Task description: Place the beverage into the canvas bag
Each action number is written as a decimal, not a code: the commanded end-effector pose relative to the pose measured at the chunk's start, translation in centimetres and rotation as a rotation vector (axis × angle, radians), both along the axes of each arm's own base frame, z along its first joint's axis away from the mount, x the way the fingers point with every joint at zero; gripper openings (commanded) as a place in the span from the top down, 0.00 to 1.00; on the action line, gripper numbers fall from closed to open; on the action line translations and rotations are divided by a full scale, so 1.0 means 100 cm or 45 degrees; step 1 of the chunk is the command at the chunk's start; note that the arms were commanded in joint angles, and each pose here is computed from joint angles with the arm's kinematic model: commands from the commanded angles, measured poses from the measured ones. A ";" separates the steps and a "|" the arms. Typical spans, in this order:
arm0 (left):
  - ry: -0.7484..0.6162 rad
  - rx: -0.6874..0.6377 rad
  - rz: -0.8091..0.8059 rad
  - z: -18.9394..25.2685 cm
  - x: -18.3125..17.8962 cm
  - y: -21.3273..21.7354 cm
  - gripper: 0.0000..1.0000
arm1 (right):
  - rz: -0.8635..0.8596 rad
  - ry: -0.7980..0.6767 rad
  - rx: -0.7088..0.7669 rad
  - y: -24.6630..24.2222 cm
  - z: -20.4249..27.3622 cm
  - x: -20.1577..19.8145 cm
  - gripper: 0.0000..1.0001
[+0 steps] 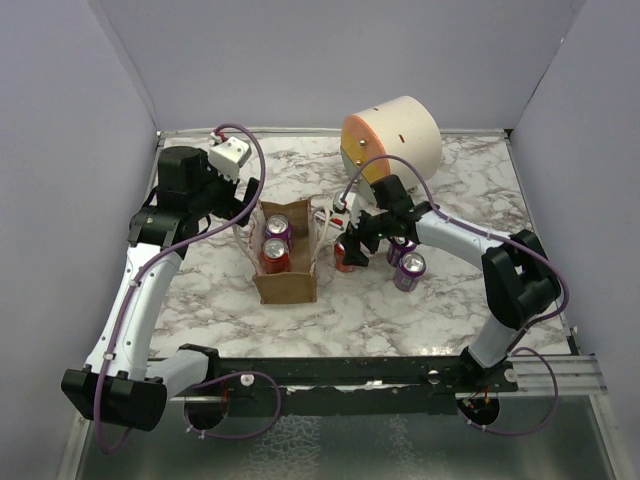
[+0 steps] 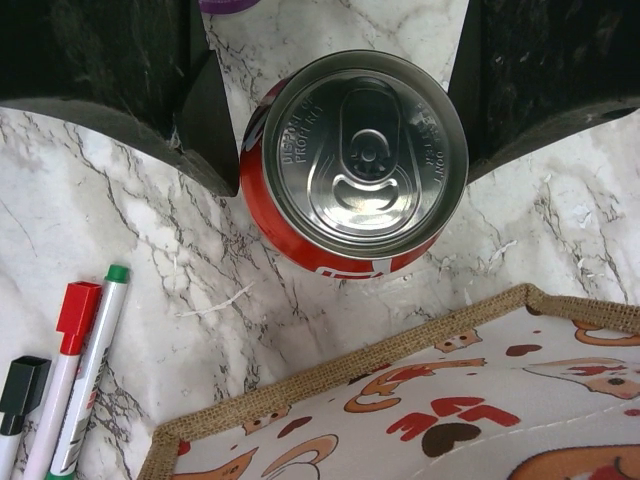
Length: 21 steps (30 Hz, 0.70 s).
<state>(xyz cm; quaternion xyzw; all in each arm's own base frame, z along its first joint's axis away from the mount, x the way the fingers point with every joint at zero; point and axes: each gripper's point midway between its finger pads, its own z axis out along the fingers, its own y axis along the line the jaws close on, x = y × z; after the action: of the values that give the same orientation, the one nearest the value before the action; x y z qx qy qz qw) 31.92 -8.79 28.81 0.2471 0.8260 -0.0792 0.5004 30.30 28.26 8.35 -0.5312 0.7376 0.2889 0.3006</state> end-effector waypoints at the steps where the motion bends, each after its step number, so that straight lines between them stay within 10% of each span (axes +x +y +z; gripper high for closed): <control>1: -0.019 -0.048 -0.014 0.003 -0.008 -0.001 0.06 | 0.036 -0.027 0.054 0.011 0.014 0.004 0.26; 21: 0.126 -0.068 -0.109 -0.038 -0.022 -0.011 0.42 | -0.074 -0.339 0.096 0.000 0.096 0.026 0.65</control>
<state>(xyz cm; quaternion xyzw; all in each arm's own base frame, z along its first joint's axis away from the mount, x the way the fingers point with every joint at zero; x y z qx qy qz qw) 30.23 -8.91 24.63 0.2462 0.8494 -0.1069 0.4544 30.48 27.67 10.40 -0.5305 0.7371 0.2703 0.3196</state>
